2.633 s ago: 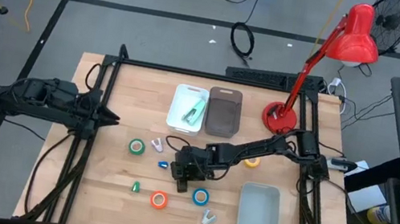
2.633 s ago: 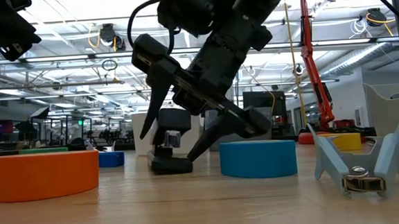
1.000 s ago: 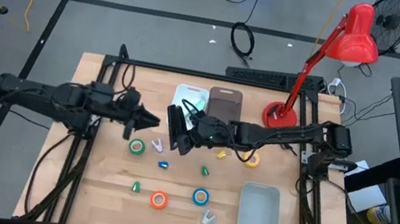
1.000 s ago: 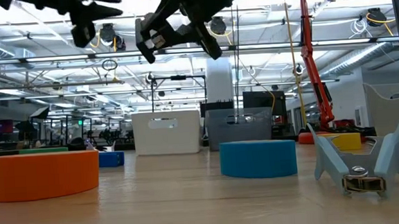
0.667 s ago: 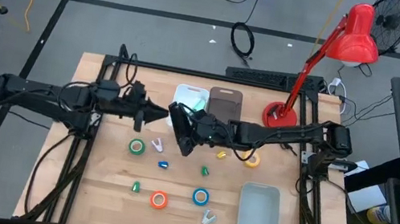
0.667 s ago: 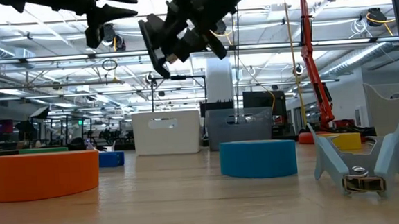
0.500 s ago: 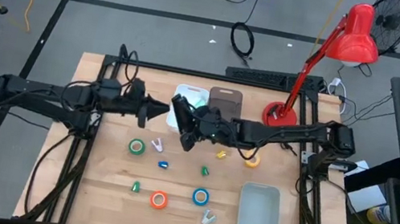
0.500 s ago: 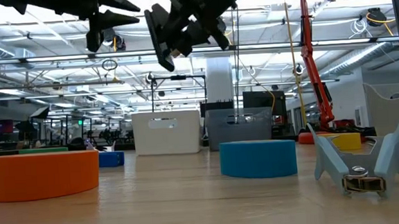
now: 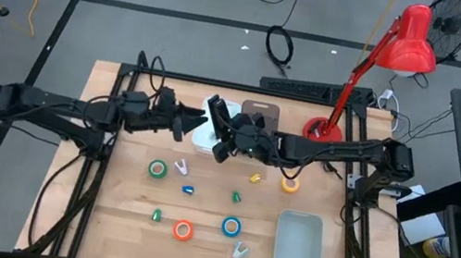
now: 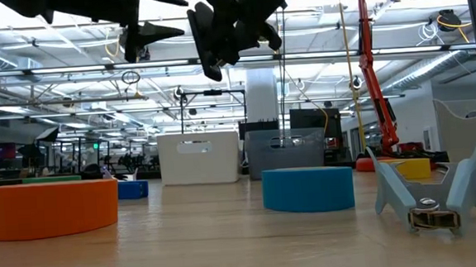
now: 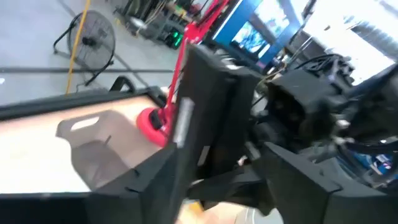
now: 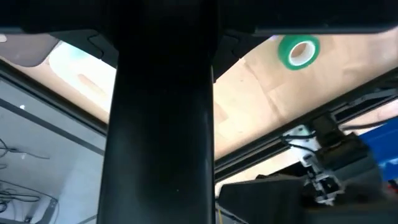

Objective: Pick and place Stapler, Stapler remover, tape
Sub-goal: Put the black stapler into the white bin

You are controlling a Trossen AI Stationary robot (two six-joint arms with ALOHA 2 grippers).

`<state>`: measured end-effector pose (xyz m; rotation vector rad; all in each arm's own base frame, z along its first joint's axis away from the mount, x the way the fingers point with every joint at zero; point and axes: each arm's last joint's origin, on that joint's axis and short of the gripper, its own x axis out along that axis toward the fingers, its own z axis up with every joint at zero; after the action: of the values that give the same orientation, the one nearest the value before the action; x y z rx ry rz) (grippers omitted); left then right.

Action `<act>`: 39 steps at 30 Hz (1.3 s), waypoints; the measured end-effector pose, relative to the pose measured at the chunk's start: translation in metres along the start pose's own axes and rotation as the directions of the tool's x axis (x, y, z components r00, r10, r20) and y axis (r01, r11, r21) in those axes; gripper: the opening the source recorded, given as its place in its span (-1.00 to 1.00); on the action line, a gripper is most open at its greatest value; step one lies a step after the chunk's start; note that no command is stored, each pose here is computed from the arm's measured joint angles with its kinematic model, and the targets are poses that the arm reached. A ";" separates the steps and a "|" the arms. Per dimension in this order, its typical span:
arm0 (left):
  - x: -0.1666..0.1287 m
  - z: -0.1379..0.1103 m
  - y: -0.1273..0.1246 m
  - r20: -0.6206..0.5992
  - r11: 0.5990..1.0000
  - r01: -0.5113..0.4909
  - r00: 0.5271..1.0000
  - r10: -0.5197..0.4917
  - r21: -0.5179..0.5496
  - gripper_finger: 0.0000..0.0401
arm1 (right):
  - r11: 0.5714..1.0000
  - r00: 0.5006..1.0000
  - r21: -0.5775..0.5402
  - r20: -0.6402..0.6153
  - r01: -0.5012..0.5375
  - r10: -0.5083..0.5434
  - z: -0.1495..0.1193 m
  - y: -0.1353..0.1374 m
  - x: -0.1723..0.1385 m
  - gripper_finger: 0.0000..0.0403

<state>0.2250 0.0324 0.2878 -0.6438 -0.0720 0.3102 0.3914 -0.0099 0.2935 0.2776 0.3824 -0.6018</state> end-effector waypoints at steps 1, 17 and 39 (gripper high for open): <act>0.001 0.000 0.000 0.009 1.000 0.007 1.000 -0.007 0.008 0.27 | 1.000 1.000 0.004 0.002 0.002 -0.002 0.001 -0.001 0.000 -0.40; 0.007 0.002 0.002 0.120 0.997 -0.073 0.990 0.074 -0.013 0.38 | 0.999 0.999 -0.009 0.024 0.045 -0.045 0.006 -0.011 0.006 -0.40; 0.023 -0.005 -0.002 0.187 0.998 -0.039 0.982 0.029 0.051 0.37 | 0.999 0.999 -0.006 0.025 0.047 -0.046 0.006 -0.011 0.006 -0.40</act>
<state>0.2482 0.0353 0.2840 -0.5614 -0.2314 0.4036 0.3911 -0.0242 0.2949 0.2553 0.3672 -0.6490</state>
